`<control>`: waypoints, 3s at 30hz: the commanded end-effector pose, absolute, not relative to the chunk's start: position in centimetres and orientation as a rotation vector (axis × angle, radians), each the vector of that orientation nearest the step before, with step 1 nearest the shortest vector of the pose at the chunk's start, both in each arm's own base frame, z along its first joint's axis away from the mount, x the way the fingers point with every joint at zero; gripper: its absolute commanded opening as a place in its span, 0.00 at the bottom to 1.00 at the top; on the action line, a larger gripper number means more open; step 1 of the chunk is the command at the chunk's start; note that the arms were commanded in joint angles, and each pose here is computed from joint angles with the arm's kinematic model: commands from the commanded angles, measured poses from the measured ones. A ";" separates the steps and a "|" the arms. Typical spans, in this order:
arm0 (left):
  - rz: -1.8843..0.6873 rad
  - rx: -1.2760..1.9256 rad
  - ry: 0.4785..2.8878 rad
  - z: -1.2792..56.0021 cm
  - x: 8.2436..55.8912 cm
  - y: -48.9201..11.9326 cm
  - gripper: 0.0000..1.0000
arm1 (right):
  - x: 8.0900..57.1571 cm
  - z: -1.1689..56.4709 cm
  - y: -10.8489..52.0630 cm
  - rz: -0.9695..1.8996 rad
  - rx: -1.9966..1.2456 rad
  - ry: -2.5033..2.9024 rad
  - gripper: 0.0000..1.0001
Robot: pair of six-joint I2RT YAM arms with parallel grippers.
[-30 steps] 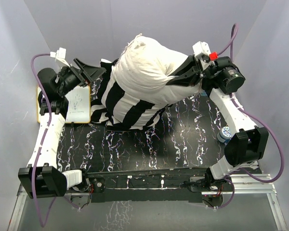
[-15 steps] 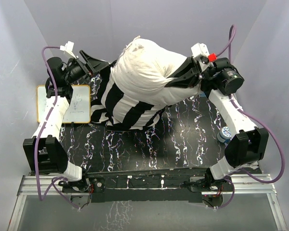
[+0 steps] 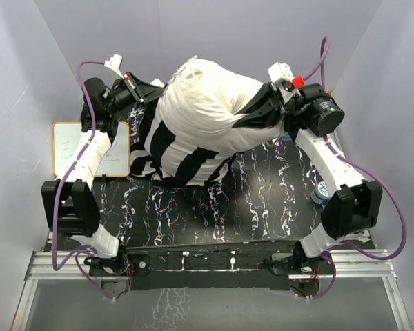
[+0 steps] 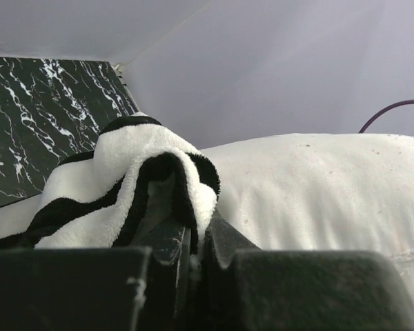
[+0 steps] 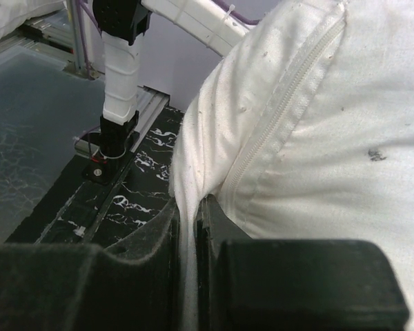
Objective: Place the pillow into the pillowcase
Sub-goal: Stuff the pillow into the pillowcase.
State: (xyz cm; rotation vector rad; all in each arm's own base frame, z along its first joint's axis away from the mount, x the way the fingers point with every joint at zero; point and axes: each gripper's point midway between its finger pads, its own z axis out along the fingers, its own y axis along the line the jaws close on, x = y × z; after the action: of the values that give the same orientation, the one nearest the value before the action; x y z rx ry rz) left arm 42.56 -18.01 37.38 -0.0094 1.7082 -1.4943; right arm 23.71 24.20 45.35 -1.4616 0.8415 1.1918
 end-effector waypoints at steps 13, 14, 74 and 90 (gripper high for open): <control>-1.352 0.051 1.430 40.4 42.9 -13.9 0.00 | 34.3 50.2 38.7 0.967 -1.108 1.152 0.40; -1.378 0.094 1.425 40.0 42.4 -14.0 0.00 | 33.3 49.1 41.0 0.919 -1.131 1.169 0.43; -1.530 0.516 1.243 40.8 34.9 -13.9 0.00 | 61.1 25.8 21.6 1.722 0.633 1.681 0.84; -1.413 0.109 1.179 49.5 40.0 -9.8 0.00 | 51.5 45.3 17.1 1.825 0.149 1.382 0.08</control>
State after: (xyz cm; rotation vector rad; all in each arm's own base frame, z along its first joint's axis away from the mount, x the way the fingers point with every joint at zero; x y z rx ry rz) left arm 41.46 -11.90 38.78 0.1068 1.4249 -1.6225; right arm 56.56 21.36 26.38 0.5700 1.7191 1.8831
